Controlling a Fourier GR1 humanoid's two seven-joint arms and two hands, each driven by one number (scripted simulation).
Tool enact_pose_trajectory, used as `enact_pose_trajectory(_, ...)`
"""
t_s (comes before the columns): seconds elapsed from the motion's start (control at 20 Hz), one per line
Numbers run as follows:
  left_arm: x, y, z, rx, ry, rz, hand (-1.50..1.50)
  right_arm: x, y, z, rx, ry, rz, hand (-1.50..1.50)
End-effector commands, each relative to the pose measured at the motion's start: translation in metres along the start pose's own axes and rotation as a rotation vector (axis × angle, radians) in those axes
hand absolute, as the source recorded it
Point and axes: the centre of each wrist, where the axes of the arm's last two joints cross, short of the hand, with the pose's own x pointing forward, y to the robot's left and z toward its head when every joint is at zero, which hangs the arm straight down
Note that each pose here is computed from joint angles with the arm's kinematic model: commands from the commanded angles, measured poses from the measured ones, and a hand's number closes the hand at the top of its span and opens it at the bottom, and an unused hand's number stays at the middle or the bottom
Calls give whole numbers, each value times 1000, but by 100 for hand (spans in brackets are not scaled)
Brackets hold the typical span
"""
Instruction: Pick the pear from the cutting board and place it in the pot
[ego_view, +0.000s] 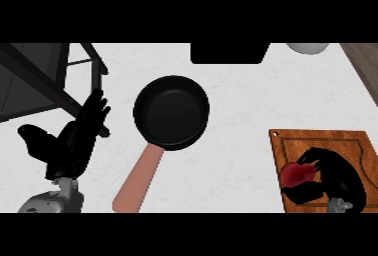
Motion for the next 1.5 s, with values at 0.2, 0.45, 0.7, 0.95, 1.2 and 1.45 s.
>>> enact_pose_trajectory(0.2,2,-3,-5,5,5,5,0,80,-12,74,-352,119,-53,150)
enact_pose_trajectory(0.45,-4,-1,-5,-2,21,-16,0,117,-21,131,-496,21,-91,150)
enact_pose_trajectory(0.7,5,-11,-8,-24,-1,-15,0,144,-26,171,-660,-112,-44,150)
enact_pose_trajectory(0.95,4,-9,-13,-43,-3,-19,0,169,-33,195,-783,-238,-104,150)
enact_pose_trajectory(1.2,2,-13,-11,-70,-3,-11,0,190,-49,188,-796,-225,-141,150)
enact_pose_trajectory(1.45,2,-18,-14,-78,7,-5,0,209,-63,176,-766,-172,-152,150)
